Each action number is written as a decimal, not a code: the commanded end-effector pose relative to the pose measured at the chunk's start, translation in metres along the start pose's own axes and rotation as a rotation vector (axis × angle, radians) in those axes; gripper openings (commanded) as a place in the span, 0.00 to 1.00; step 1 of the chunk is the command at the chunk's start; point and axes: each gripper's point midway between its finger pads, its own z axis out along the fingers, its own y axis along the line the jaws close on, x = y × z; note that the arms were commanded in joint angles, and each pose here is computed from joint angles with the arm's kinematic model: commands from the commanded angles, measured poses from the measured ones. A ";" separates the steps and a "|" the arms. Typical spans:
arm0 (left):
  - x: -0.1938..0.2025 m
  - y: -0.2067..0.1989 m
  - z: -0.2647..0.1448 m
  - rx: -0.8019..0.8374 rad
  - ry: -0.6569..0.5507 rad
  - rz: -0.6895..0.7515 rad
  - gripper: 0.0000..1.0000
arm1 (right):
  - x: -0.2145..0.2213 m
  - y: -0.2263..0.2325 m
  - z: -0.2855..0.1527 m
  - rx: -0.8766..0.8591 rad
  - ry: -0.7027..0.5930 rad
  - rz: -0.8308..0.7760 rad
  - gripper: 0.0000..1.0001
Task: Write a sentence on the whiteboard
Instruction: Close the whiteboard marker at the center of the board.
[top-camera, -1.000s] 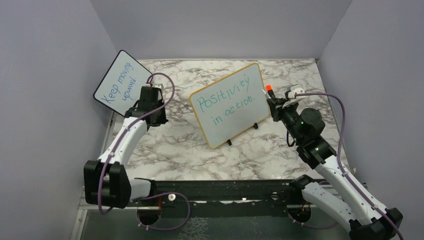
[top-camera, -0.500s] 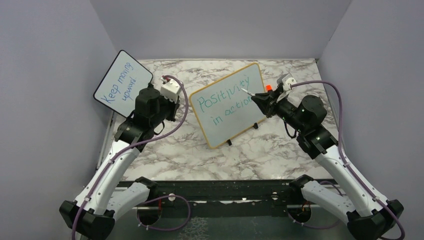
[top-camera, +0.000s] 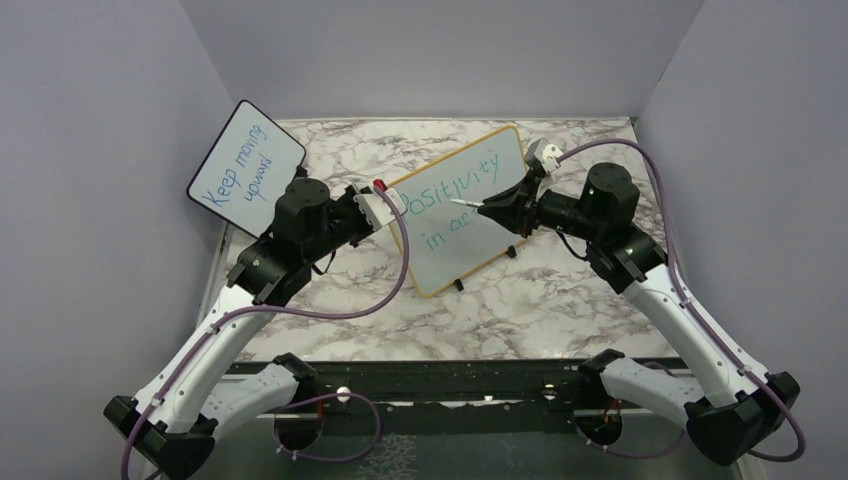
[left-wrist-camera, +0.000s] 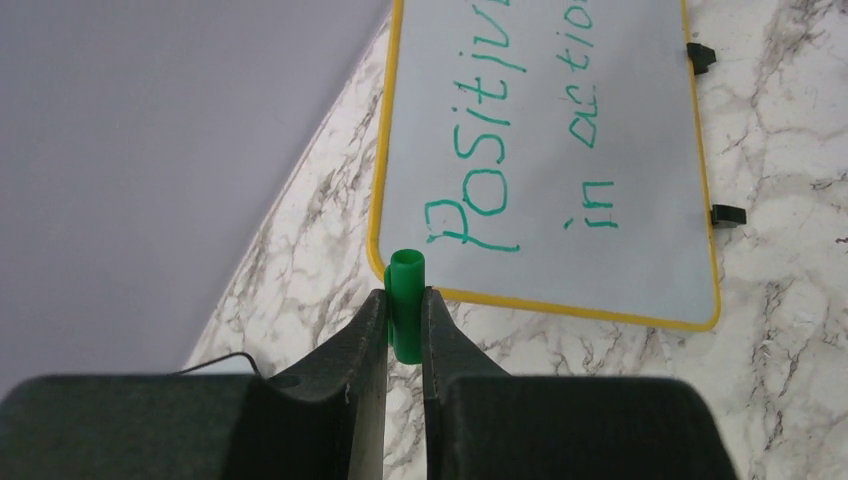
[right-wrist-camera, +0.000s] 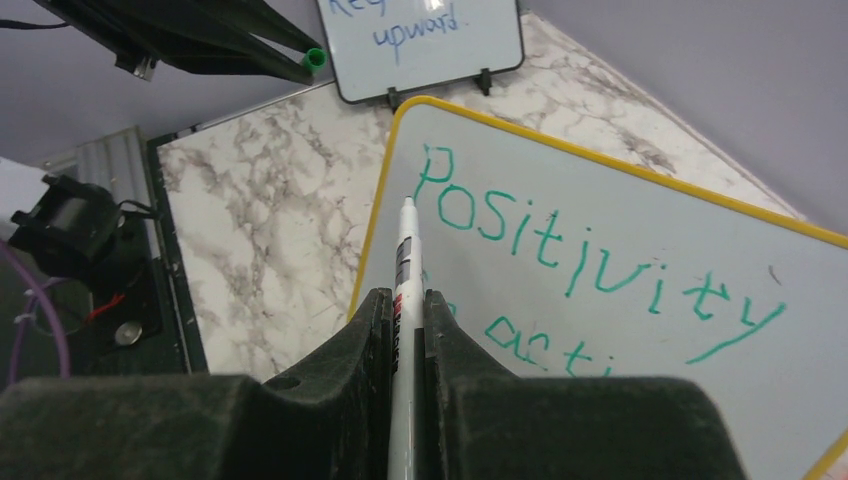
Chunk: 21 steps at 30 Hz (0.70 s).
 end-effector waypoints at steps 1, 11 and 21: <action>-0.035 -0.007 -0.006 0.068 -0.128 0.219 0.00 | -0.004 0.023 0.002 -0.149 0.008 0.032 0.00; -0.046 -0.033 0.003 0.154 -0.164 0.457 0.00 | -0.013 0.040 0.009 -0.283 0.007 0.094 0.00; -0.046 -0.057 0.018 0.213 -0.126 0.511 0.00 | -0.011 0.044 0.013 -0.310 0.016 0.130 0.00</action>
